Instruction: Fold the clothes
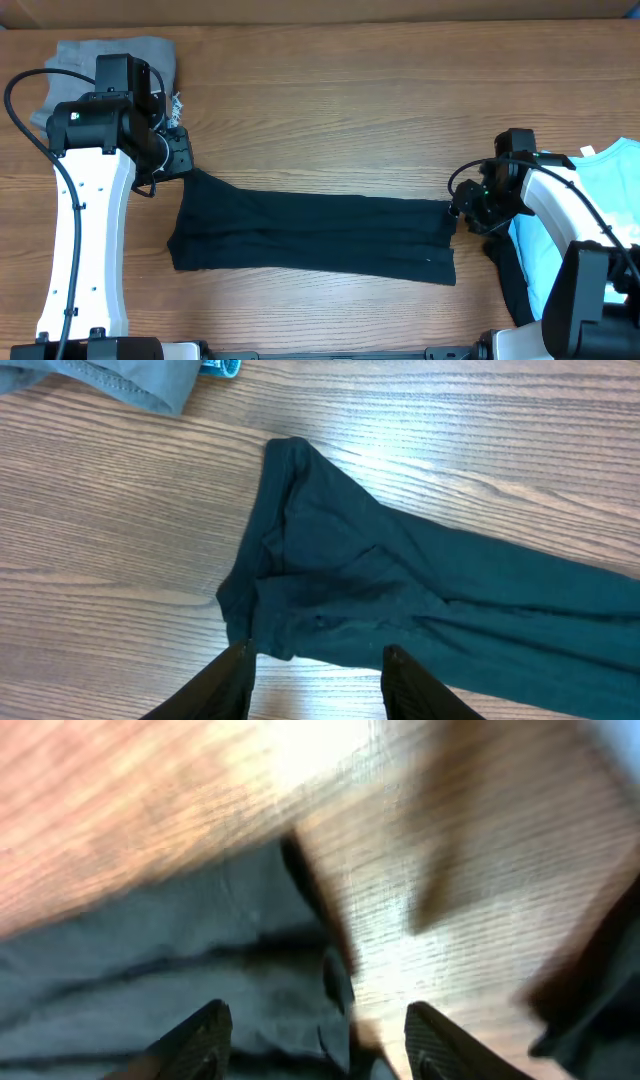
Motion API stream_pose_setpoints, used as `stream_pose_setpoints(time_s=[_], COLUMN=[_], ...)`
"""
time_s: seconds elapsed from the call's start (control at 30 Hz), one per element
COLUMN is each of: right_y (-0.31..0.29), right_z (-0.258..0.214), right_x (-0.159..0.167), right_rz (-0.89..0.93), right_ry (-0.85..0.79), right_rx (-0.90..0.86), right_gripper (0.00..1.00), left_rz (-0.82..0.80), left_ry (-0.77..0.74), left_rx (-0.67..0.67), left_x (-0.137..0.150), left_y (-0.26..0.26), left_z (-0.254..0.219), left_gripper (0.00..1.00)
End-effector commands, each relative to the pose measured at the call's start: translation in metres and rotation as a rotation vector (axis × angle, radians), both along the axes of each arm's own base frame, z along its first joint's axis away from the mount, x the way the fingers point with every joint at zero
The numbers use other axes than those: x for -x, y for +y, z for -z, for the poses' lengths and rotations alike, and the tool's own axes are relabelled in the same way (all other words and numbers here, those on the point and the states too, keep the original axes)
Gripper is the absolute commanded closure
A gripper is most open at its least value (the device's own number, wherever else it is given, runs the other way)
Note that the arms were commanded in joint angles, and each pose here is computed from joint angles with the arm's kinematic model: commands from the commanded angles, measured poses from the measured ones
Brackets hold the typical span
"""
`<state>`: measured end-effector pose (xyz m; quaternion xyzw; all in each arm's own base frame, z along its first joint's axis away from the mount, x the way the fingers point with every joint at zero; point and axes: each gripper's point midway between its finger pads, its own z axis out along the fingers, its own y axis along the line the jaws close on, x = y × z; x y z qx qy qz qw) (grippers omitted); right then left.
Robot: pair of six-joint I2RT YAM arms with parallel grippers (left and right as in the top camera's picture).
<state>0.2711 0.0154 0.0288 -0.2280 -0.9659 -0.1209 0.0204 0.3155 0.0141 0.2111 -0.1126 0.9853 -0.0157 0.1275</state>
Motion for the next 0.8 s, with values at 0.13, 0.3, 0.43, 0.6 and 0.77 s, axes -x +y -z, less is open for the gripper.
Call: stream_pose_setpoints(time_s=[0.13, 0.3, 0.43, 0.6, 0.77], right_y=[-0.006, -0.006, -0.006, -0.005, -0.001], right_z=[-0.003, 0.002, 0.008, 0.015, 0.014], right_x=[-0.013, -0.011, -0.01, -0.003, -0.006], right_rz=[0.028, 0.033, 0.062, 0.072, 0.07], right_ry=[-0.056, -0.053, -0.056, -0.038, -0.051], right_rx=[0.028, 0.028, 0.027, 0.024, 0.001], right_gripper=[0.51, 0.54, 0.54, 0.63, 0.78], left_rz=[0.019, 0.018, 0.019, 0.019, 0.019], left_ry=[-0.025, -0.032, -0.035, -0.034, -0.039], left_rx=[0.005, 0.004, 0.004, 0.004, 0.004], left_x=[-0.002, -0.004, -0.005, -0.005, -0.006], left_y=[-0.001, -0.001, -0.001, -0.001, -0.001], left_z=[-0.006, -0.007, -0.007, -0.007, -0.007], left_gripper=[0.56, 0.56, 0.56, 0.56, 0.55])
